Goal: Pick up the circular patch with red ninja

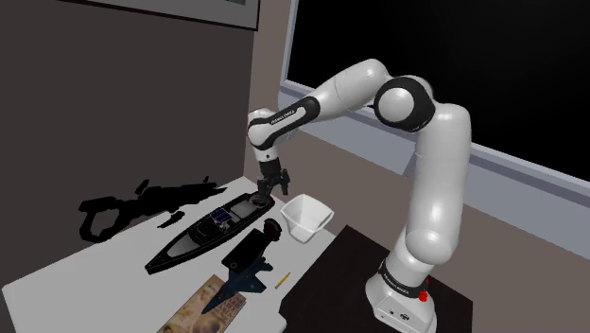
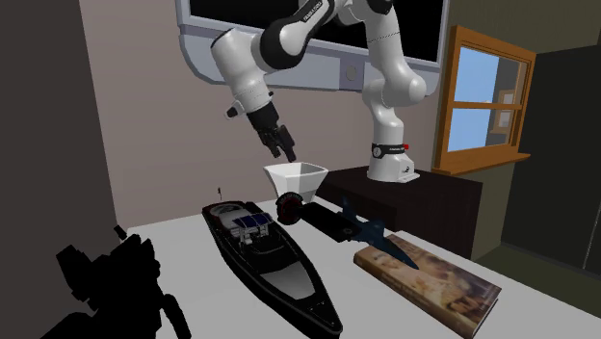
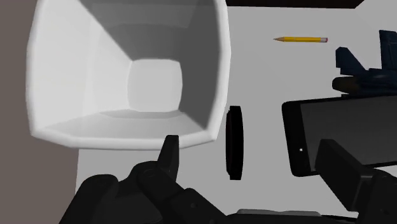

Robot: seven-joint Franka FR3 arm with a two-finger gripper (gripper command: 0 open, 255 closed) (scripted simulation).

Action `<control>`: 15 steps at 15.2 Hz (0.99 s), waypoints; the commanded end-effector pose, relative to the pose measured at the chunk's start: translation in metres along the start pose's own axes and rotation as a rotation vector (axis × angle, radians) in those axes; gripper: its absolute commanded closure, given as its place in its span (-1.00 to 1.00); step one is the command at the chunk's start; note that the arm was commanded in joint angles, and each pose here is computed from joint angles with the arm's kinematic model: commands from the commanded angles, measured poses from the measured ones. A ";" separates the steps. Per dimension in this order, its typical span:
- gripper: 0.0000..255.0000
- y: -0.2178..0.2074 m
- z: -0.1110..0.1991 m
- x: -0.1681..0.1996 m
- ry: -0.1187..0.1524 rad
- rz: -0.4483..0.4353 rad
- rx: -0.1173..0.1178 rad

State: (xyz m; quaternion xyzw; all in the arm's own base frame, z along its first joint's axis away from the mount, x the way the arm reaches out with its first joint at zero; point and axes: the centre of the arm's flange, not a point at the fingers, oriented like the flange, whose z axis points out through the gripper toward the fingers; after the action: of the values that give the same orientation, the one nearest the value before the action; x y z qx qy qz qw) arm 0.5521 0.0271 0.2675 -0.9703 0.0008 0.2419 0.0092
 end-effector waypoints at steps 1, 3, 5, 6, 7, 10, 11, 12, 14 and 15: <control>-1.00 -0.004 0.022 0.023 -0.040 -0.006 0.003; -1.00 -0.007 0.043 0.045 -0.078 -0.012 0.005; -1.00 -0.009 0.065 0.066 -0.117 -0.019 0.008; -1.00 -0.010 0.072 0.073 -0.129 -0.021 0.009; -1.00 -0.010 0.077 0.075 -0.129 -0.021 0.009; -1.00 -0.010 0.091 0.083 -0.129 -0.021 0.009; -1.00 -0.010 0.096 0.085 -0.129 -0.021 0.009; -1.00 -0.009 0.100 0.088 -0.129 -0.021 0.009; -1.00 -0.009 0.108 0.091 -0.129 -0.021 0.009; -1.00 -0.009 0.108 0.091 -0.129 -0.021 0.009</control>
State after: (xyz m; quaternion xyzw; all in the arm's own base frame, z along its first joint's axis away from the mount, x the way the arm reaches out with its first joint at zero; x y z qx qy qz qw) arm 0.5828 0.0385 0.1317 -0.9524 -0.0087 0.3042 0.0161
